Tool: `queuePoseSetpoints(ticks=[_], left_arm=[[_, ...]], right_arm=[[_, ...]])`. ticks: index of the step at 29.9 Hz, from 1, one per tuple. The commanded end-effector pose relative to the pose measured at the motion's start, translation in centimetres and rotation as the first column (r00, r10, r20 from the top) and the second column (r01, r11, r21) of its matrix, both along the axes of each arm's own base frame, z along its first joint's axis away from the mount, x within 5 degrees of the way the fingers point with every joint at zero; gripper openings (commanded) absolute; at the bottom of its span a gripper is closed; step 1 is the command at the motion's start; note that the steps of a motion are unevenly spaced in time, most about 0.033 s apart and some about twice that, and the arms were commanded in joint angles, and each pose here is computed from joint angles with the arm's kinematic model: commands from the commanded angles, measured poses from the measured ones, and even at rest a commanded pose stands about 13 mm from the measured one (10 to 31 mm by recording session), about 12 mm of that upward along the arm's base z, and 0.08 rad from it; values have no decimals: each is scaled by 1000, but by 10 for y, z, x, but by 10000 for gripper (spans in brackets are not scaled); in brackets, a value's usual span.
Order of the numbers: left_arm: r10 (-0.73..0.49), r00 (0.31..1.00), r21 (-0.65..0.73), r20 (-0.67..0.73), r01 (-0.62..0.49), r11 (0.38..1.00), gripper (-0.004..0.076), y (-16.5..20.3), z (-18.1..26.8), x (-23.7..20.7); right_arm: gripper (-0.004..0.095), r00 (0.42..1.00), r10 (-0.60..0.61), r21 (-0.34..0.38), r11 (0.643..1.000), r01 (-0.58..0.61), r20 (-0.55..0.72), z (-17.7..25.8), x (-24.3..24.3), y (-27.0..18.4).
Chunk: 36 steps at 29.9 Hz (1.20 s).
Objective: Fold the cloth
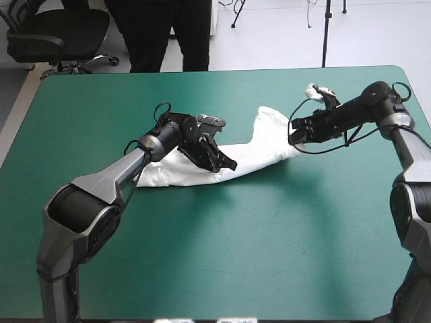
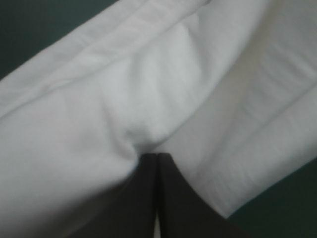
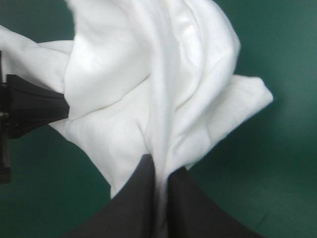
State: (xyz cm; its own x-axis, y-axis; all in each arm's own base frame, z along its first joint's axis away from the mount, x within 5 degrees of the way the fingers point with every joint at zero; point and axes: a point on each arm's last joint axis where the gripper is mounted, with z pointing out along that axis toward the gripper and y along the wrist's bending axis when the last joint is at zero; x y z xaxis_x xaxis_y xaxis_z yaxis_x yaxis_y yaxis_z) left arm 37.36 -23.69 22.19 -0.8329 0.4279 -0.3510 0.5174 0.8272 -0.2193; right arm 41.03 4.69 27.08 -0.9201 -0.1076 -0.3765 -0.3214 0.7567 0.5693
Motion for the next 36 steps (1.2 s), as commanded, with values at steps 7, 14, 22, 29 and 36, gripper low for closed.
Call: queuePoseSetpoints(ticks=[7, 14, 22, 29, 36], left_arm=[[11, 998, -64, 63, -7, 998, -9, -2, 33, -4], [0, 995, -40, 104, 4, 999, -9, 1, 42, -3], [74, 955, 114, 287, -111, 987, -9, 43, 148, -30], [138, 862, -19, 489, -147, 989, -9, 86, 252, -97], [186, 796, -115, 577, -146, 983, -9, 125, 304, -165]], right_arm=[[-17, 993, 5, 73, 997, -13, 115, 62, -22, 7], [-17, 993, 3, 98, 995, -15, 118, 64, -22, 8], [-16, 990, 36, 97, 994, -49, 134, 68, -23, 20], [-16, 970, 116, 106, 984, -141, 212, 94, -29, 69], [-17, 950, 187, 119, 968, -222, 249, 102, -35, 138]])
